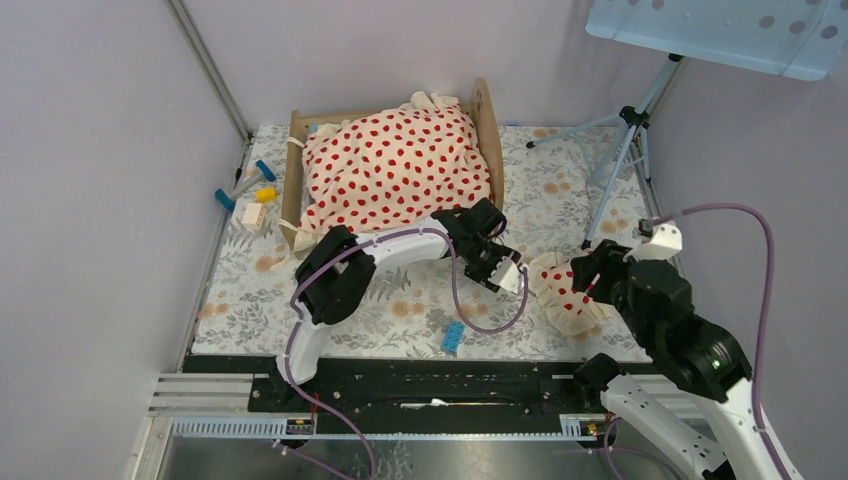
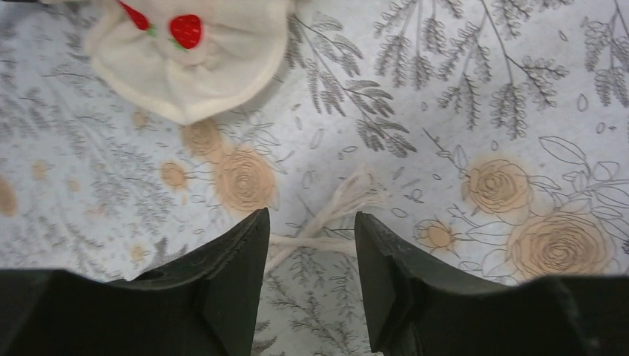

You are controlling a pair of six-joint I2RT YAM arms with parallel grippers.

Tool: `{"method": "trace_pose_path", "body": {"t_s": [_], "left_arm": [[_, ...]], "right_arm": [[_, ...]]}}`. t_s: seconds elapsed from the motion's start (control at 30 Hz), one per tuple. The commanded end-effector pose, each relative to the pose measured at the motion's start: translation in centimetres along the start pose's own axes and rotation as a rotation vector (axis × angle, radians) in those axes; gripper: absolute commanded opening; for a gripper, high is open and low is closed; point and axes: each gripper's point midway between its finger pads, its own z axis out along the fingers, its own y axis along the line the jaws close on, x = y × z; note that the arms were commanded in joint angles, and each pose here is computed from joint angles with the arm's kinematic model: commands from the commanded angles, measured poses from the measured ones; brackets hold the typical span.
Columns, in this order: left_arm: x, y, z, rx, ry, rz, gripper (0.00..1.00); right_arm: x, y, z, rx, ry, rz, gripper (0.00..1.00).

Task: Set up the pet bed
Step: Tie the ropes to the bed frame.

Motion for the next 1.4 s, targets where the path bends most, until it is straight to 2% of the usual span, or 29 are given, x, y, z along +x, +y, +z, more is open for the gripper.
{"method": "trace_pose_path", "body": {"t_s": [0.0,0.17,0.5,1.17,1.37], "left_arm": [[-0.4,-1.1,0.3,0.078,-0.035,-0.002,0.5],[0.6,-1.1,0.7,0.08,0.0,-0.007,0.48],[0.0,0.4,1.1,0.056,-0.025,-0.014,0.48],[4.9,-0.1,1.7,0.05,0.121,-0.016,0.47],[5.6,-0.7,1.9,0.109,0.158,-0.023,0.45]], "right_arm": [[-3.3,0.0,-2.2,-0.054,-0.164,0.09,0.6],[-4.4,0.0,-3.8,-0.114,-0.227,0.095,0.59],[-4.0,0.0,-3.7,-0.112,-0.213,0.091,0.59],[-3.6,0.2,-3.4,-0.118,-0.194,0.062,0.61],[-3.6,0.1,-3.6,-0.118,-0.192,0.06,0.62]]}}
